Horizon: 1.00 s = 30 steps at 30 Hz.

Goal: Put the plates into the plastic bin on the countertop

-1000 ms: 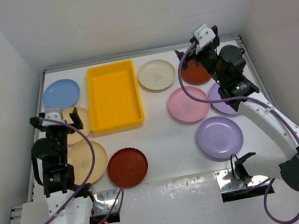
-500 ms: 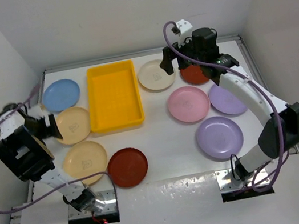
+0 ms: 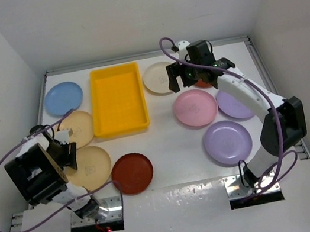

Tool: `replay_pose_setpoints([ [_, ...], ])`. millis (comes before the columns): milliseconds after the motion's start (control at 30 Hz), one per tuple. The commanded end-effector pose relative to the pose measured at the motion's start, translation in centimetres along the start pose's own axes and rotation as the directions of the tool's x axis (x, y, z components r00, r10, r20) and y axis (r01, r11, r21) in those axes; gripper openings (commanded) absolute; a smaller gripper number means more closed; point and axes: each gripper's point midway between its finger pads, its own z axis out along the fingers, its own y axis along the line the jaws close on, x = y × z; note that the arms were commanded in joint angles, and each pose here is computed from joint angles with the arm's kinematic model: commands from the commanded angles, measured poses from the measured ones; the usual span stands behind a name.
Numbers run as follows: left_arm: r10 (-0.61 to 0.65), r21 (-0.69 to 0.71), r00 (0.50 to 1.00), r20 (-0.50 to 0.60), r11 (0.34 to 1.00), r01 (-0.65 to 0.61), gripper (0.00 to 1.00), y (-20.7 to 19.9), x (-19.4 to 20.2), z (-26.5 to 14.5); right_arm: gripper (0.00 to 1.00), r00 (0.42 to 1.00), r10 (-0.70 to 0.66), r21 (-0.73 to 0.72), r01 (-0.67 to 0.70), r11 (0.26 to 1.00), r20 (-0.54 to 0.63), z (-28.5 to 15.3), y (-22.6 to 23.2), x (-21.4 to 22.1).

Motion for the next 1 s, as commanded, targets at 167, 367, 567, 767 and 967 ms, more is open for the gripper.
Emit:
replay_pose_setpoints([
  [167, 0.068, 0.018, 0.996, 0.066, 0.997, -0.070, 0.38, -0.6, -2.2, 1.4, 0.84, 0.998, 0.001, 0.023, -0.002, 1.000, 0.056, -0.7, 0.2, -1.4],
  [367, 0.160, 0.083, 0.983, 0.085, 0.982, -0.167, 0.00, -2.1, -1.6, 0.3, 0.78, 0.999, 0.022, -0.003, -0.022, 1.000, 0.047, -0.4, 0.7, -1.0],
  [567, 0.450, -0.011, 0.885, 0.118, 0.892, -0.452, 0.00, -0.8, -0.9, -4.3, 0.78, 0.997, 0.011, -0.017, -0.010, 1.000, 0.070, -0.1, 0.8, -2.3],
  [767, 0.575, -0.112, 0.807, 0.134, 0.818, -0.565, 0.00, 1.9, -3.7, -9.9, 0.78, 0.998, 0.007, -0.044, -0.004, 0.999, 0.068, 0.5, 1.3, -2.7],
  [967, 0.565, -0.053, 0.714, 0.414, 0.798, -0.600, 0.00, -1.2, -11.1, -17.1, 0.78, 0.998, 0.006, -0.046, -0.003, 0.999, 0.065, 0.8, 1.1, -2.8],
])
